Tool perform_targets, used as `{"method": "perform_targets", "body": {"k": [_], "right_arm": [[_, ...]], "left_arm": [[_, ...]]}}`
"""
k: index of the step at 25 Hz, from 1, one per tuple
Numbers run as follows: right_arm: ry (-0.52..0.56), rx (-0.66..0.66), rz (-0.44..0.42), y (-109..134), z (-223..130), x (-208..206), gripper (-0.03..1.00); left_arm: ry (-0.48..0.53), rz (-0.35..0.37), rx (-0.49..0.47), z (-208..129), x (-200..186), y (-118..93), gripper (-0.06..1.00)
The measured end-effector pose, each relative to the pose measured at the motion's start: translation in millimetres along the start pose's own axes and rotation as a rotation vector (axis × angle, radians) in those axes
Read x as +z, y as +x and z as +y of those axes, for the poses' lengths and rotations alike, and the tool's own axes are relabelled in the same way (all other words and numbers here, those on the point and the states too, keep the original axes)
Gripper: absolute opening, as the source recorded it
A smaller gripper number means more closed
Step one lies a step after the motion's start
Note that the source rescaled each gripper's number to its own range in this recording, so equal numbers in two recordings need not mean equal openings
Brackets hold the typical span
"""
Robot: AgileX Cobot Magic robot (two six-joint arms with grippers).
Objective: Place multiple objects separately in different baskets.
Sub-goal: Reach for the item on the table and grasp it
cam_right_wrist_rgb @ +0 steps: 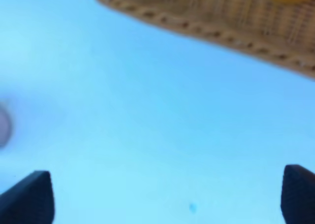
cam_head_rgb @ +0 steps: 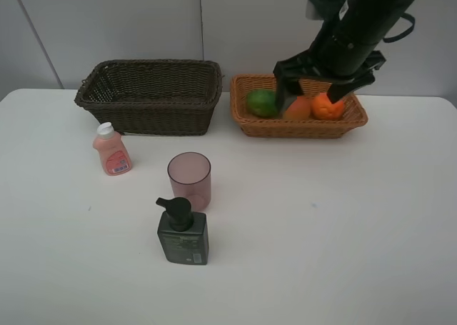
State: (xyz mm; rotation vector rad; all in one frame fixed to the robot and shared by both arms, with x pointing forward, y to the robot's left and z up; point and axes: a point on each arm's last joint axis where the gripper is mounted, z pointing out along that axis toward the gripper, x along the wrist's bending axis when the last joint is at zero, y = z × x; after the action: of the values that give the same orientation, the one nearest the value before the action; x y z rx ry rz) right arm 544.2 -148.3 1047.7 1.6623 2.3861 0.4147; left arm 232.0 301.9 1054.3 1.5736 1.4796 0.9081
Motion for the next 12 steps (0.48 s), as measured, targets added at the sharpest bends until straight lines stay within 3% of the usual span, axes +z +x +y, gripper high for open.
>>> {"method": "perform_targets", "body": {"k": [6, 12], "right_arm": [[-0.019, 0.025, -0.010, -4, -51, -35, 1.00], [-0.104, 0.229, -0.113, -59, -109, -88, 1.00]], "left_arm": [[0.000, 0.000, 0.000, 0, 0, 0, 0.89], [0.000, 0.000, 0.000, 0, 0, 0, 0.89]]}}
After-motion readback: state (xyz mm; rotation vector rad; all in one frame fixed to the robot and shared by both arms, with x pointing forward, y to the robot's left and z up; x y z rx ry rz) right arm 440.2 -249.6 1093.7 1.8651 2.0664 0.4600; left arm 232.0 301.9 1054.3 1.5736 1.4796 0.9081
